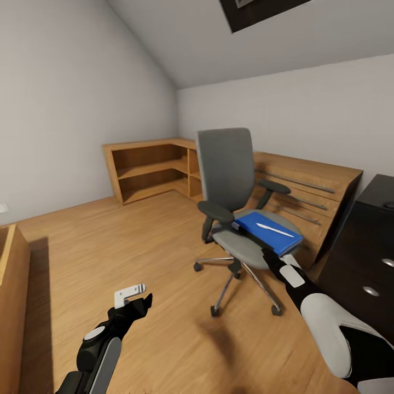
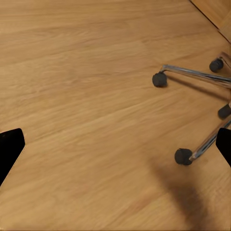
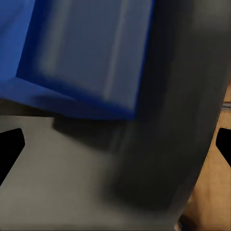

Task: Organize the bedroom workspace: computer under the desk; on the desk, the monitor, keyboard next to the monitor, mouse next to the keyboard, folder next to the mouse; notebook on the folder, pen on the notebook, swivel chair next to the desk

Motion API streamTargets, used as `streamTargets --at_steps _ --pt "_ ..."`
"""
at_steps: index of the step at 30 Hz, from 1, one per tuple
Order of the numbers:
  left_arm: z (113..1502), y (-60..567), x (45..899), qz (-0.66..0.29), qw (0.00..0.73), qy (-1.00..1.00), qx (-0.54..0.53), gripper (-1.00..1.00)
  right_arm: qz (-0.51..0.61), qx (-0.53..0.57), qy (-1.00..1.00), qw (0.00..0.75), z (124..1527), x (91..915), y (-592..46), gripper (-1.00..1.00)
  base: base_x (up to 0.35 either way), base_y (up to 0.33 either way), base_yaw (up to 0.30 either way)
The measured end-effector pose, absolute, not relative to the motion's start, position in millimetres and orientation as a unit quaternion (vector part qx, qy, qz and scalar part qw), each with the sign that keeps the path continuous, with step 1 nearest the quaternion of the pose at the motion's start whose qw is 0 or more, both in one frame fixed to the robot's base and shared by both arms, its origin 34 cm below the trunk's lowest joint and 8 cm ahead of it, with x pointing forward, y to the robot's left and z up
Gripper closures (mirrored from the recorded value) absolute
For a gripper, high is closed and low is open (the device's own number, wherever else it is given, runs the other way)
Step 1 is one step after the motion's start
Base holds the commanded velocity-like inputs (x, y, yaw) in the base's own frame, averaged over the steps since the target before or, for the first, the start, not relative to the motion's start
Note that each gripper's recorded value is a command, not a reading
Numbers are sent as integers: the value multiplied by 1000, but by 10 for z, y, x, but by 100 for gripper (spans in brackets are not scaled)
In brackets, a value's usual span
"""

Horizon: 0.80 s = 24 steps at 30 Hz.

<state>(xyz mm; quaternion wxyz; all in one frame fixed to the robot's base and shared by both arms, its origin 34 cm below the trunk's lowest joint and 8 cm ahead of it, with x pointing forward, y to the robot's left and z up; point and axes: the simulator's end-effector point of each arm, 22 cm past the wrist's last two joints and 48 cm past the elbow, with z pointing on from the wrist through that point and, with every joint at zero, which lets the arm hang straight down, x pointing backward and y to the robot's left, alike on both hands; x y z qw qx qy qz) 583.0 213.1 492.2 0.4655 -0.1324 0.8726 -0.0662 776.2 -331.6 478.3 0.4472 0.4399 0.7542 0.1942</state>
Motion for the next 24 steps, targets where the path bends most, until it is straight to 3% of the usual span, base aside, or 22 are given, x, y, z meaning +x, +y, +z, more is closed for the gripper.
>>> streamTargets --at_steps 24 --pt "4918 2101 5830 -68 465 873 -130 -100 196 438 755 447 4786 7771 -3292 -100 -28 0 10"
